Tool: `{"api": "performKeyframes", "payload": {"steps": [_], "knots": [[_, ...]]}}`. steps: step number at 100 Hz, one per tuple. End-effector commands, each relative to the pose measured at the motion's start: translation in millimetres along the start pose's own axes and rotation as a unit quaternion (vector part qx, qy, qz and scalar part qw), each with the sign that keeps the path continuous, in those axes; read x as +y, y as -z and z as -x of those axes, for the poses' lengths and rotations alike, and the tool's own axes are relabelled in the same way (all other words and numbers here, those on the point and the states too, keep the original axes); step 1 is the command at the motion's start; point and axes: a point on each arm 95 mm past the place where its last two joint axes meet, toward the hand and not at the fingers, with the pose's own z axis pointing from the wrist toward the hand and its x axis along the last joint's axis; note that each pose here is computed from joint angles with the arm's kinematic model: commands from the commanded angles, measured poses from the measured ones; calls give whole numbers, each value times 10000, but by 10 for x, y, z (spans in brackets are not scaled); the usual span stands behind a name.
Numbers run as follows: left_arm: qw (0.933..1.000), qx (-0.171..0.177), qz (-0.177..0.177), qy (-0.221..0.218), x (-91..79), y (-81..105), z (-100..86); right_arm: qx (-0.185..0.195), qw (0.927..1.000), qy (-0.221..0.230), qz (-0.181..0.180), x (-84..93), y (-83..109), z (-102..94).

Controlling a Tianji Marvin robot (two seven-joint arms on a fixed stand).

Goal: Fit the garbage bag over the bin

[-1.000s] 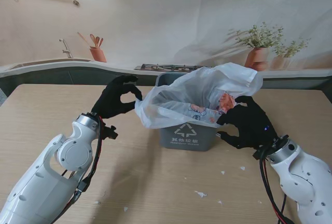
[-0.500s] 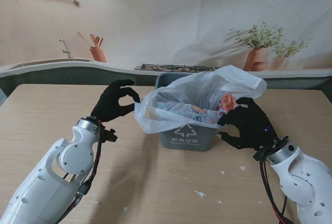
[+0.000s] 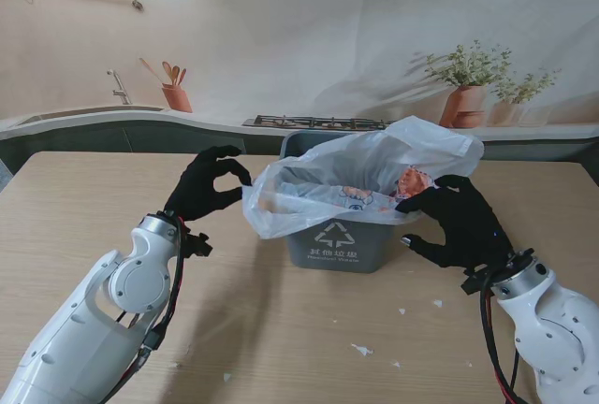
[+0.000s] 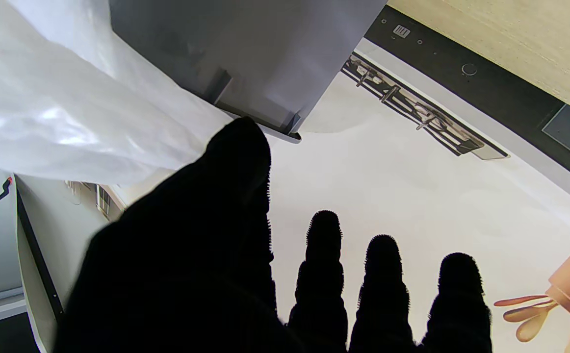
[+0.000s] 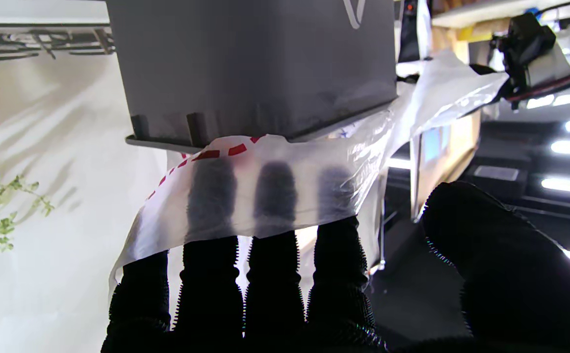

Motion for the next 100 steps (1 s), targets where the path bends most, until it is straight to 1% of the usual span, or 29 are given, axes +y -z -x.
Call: {"api": "performKeyframes", "payload": {"steps": [1, 21, 42, 49, 59, 69, 77, 94, 100], "knots": [[10000, -7, 45, 20, 12, -9, 3, 45, 9999, -87, 27, 14, 11, -46], [10000, 17, 68, -7, 4, -21, 9, 60, 9996, -90, 248, 109, 79, -16], [10000, 25, 81, -32, 10, -26, 10, 75, 9977, -382, 547, 215, 103, -17], [10000, 27, 81, -40, 12, -26, 11, 106, 9973, -446, 575, 234, 101, -34], [10000, 28, 75, -37, 12, -30, 8, 167, 9981, -352, 485, 232, 93, -41], [10000, 36, 70, -38, 10, -33, 7, 198, 9992, -181, 306, 208, 97, -36], [10000, 38, 71, -38, 9, -33, 5, 206, 9993, -165, 261, 199, 102, -30], [9999, 43, 84, -56, 6, -36, 3, 223, 9982, -552, -33, 218, 129, -10], [9999, 48, 84, -60, 3, -37, 1, 191, 9959, -883, 22, 226, 126, -11]]}}
